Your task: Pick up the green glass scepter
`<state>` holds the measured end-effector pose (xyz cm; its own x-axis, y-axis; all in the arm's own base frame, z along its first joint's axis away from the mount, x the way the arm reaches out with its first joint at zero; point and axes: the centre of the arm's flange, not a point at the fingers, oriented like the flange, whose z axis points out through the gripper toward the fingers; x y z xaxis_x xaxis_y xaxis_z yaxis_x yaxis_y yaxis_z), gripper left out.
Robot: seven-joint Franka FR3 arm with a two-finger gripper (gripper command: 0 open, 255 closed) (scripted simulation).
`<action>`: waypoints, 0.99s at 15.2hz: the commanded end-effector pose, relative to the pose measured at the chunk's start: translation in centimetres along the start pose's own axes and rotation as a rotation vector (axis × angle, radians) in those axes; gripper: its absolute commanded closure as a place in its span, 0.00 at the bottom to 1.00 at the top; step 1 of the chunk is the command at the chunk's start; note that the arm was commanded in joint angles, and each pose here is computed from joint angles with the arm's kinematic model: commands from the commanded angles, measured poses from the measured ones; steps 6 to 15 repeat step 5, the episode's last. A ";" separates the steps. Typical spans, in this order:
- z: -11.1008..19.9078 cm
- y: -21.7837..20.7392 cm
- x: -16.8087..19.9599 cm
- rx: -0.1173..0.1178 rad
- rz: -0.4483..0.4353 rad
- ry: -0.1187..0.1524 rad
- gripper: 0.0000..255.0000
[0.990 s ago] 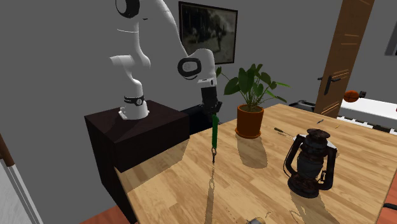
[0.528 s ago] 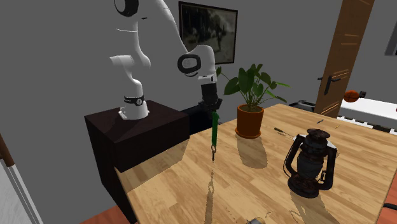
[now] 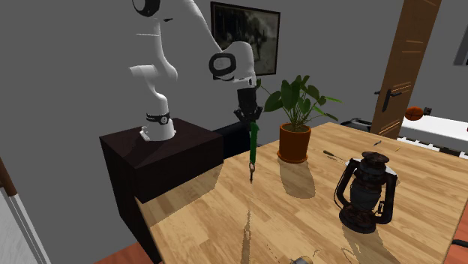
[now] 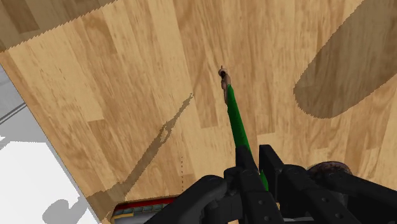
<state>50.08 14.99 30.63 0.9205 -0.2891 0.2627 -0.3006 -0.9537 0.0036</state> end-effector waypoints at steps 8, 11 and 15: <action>-2.1 0.0 0.6 0.000 0.000 -0.001 1.00; -2.1 0.0 0.6 0.000 0.000 -0.001 1.00; -2.1 0.0 0.6 0.000 0.000 -0.001 1.00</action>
